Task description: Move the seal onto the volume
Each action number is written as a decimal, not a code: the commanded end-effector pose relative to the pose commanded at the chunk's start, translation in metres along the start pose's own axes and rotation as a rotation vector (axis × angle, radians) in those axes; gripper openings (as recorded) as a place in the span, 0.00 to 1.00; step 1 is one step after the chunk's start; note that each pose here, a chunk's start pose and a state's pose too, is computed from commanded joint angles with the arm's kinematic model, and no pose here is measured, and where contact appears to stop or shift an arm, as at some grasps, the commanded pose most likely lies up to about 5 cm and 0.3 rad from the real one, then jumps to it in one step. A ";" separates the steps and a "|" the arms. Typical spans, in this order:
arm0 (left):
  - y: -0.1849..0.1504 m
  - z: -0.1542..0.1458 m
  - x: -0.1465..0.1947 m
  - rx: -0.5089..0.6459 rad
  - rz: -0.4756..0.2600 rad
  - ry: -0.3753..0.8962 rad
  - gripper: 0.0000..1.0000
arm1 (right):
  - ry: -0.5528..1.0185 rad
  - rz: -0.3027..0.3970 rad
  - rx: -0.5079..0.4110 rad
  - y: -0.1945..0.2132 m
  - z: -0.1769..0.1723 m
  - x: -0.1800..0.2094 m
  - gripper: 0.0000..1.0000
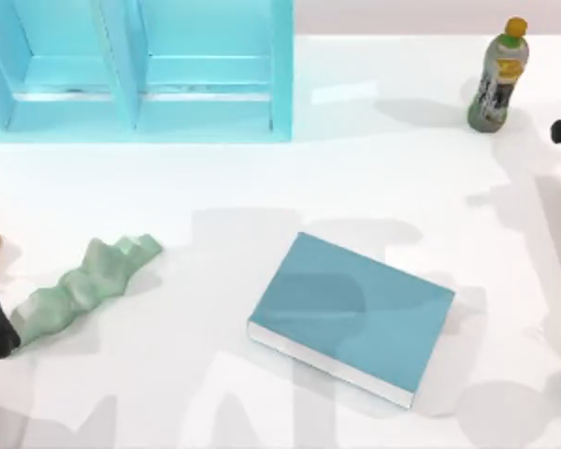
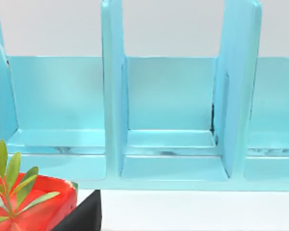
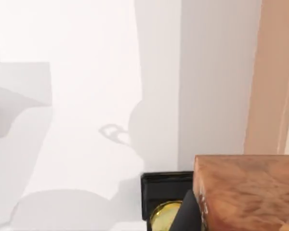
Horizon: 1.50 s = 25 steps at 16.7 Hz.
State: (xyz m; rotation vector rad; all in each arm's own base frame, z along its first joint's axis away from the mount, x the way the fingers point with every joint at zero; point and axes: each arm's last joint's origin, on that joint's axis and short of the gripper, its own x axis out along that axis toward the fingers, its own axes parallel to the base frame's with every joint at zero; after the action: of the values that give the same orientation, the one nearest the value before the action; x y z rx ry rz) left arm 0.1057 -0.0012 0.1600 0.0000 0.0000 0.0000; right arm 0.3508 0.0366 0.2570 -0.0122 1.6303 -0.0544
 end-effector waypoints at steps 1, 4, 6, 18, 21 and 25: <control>0.000 0.000 0.000 0.000 0.000 0.000 1.00 | 0.009 -0.012 0.004 0.018 0.003 0.007 0.00; 0.000 0.000 0.000 0.000 0.000 0.000 1.00 | 0.017 -0.036 0.012 0.088 0.002 0.030 0.00; 0.000 0.000 0.000 0.000 0.000 0.000 1.00 | 0.013 -0.043 -0.003 0.140 -0.011 0.046 0.00; 0.000 0.000 0.000 0.000 0.000 0.000 1.00 | -0.059 0.039 -0.007 0.227 -0.053 0.056 0.00; 0.000 0.000 0.000 0.000 0.000 0.000 1.00 | -0.062 0.040 -0.009 0.227 -0.053 0.052 0.00; 0.000 0.000 0.000 0.000 0.000 0.000 1.00 | -0.063 0.041 -0.010 0.227 -0.053 0.051 0.08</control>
State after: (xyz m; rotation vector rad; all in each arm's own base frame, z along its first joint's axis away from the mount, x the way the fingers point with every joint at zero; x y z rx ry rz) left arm 0.1057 -0.0012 0.1600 0.0000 0.0000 0.0000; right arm 0.3001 0.2629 0.1991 0.0117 1.5678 -0.0147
